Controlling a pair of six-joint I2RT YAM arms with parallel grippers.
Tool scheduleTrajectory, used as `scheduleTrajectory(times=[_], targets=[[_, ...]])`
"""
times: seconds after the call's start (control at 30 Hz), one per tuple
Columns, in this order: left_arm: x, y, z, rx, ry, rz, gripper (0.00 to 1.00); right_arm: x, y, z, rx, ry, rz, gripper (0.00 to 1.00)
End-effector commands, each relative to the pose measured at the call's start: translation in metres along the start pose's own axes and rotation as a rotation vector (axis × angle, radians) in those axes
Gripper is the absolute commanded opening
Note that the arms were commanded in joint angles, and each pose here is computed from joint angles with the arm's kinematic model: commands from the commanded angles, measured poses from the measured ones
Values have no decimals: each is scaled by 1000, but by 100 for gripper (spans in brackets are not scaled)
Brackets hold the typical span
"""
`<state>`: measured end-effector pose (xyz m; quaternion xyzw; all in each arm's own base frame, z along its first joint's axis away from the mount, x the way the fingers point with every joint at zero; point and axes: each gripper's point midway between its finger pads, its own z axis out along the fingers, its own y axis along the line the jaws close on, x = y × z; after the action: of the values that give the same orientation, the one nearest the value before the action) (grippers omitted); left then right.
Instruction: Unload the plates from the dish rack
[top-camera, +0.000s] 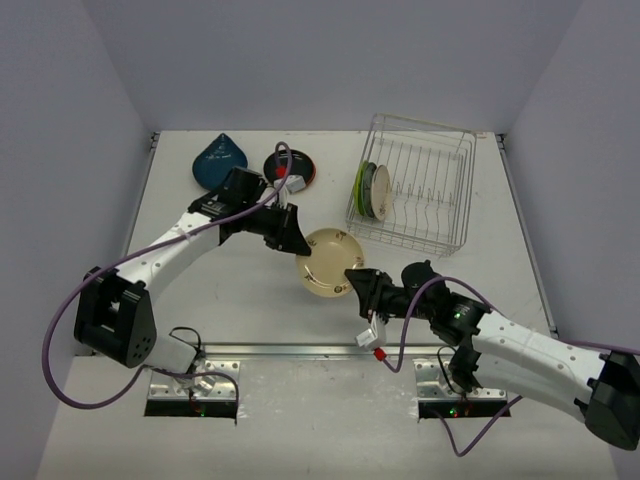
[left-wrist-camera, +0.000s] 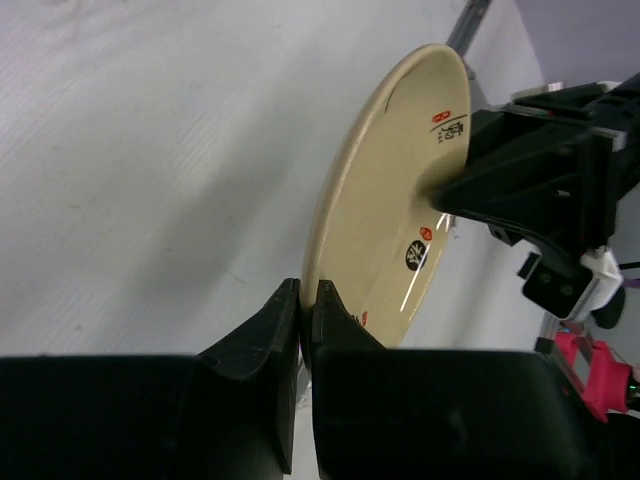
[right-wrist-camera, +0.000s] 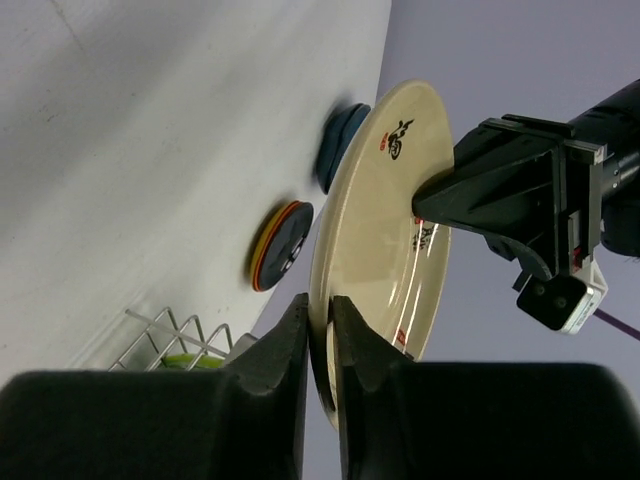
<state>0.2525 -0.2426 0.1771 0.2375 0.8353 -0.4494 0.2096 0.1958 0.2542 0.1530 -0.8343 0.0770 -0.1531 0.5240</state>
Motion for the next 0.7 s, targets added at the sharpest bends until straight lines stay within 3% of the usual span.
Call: scheduleTrajectory(times=[0.0,0.07,0.1,0.4,0.53,0.67], targets=[[-27,13,-9,-75,-70,96,0,13,-41,-9,137,57,23,65],[-44,21,-20,-86,-114,91,0,20,-38,-12,133,96,72,97],[-58,23,-28,-86,-152,99,0,26,-34,-14,126,132,92,99],[-170,135,-92,-257,-379,-43,0,44,-27,-29,99,233,362,99],[-207,177,-92,-326,-426,-81,0,61,-37,-32,85,308,608,99],[-216,221,-73,-348,-431,-139,0,68,-42,-33,48,357,802,99]])
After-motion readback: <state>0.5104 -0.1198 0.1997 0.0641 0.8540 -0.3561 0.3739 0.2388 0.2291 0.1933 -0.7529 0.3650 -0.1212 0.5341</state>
